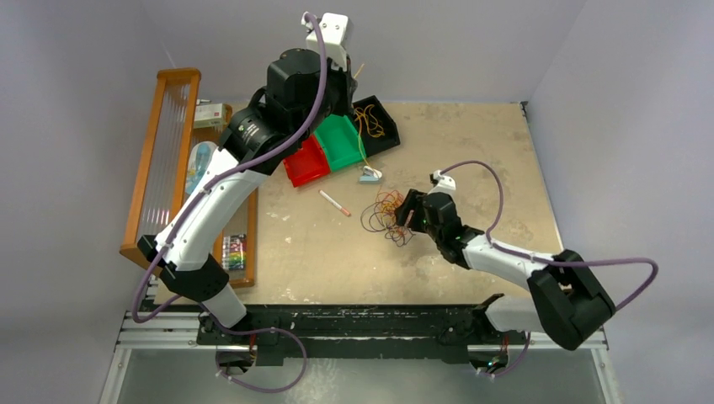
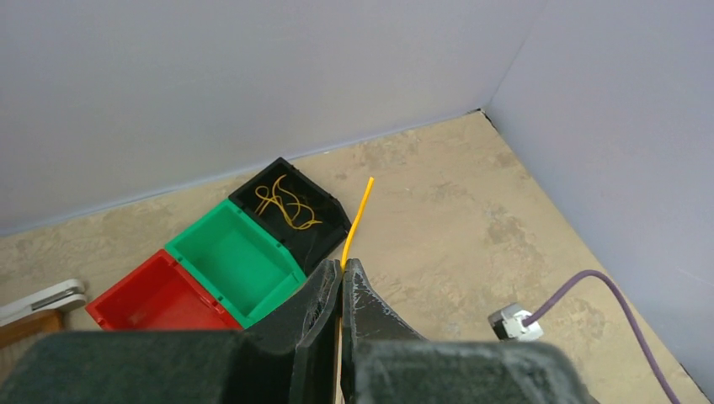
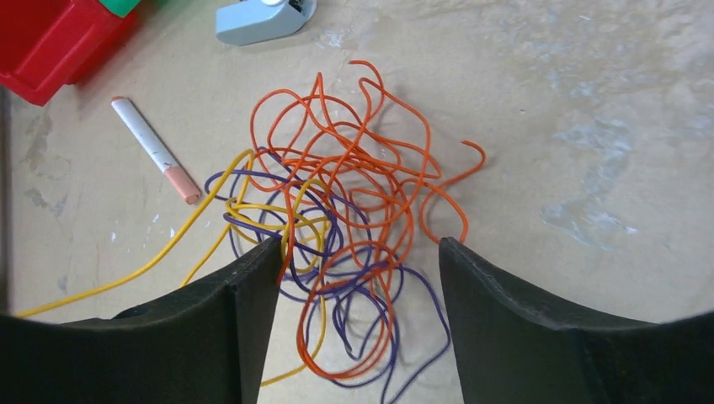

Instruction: Untangle the cables

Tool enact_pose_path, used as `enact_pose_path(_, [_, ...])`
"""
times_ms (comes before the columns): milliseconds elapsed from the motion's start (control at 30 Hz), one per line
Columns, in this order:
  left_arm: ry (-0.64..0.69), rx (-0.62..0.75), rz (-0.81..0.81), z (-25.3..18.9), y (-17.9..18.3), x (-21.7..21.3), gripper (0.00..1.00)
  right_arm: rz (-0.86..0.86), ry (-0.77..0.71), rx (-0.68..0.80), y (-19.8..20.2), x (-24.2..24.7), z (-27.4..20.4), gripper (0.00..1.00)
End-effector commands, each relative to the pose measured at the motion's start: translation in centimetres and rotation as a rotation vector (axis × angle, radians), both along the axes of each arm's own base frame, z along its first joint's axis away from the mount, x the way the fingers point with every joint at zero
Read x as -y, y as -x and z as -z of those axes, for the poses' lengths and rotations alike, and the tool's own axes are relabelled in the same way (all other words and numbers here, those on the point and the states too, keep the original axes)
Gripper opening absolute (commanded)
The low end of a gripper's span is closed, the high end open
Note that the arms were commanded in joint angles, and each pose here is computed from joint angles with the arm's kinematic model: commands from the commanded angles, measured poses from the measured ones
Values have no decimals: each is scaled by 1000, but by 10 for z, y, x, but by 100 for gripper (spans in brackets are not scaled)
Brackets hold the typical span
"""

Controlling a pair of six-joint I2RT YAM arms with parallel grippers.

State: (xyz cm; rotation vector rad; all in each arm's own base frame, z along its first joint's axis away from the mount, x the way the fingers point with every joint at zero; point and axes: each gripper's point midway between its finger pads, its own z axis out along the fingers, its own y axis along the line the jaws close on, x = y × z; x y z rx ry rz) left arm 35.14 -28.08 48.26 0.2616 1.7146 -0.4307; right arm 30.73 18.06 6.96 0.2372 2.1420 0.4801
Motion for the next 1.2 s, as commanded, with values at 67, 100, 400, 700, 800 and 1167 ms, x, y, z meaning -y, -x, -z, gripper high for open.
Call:
enact_pose_path(67, [15,66,-6,-18,0,-4,0,-39,-15,186,1,6,-65,74])
enact_pose_path(100, [19,68,8,-18,1,-1,0,-88,-28,247,5,1,-79,75])
enact_pose_path(400, [48,98,25,-32,3,1,0,-497,-34,792,36,-41,-192,89])
enact_pose_path(700, [68,97,47,-33,5,6,0,-628,-84,840,5,-89,-215,83])
enact_pose_path(800, [65,96,44,-32,5,4,0,-612,-96,808,-5,-93,-209,66])
enact_pose_path(1167, [91,98,84,-26,16,4,0,-597,-132,787,-20,-104,-207,52])
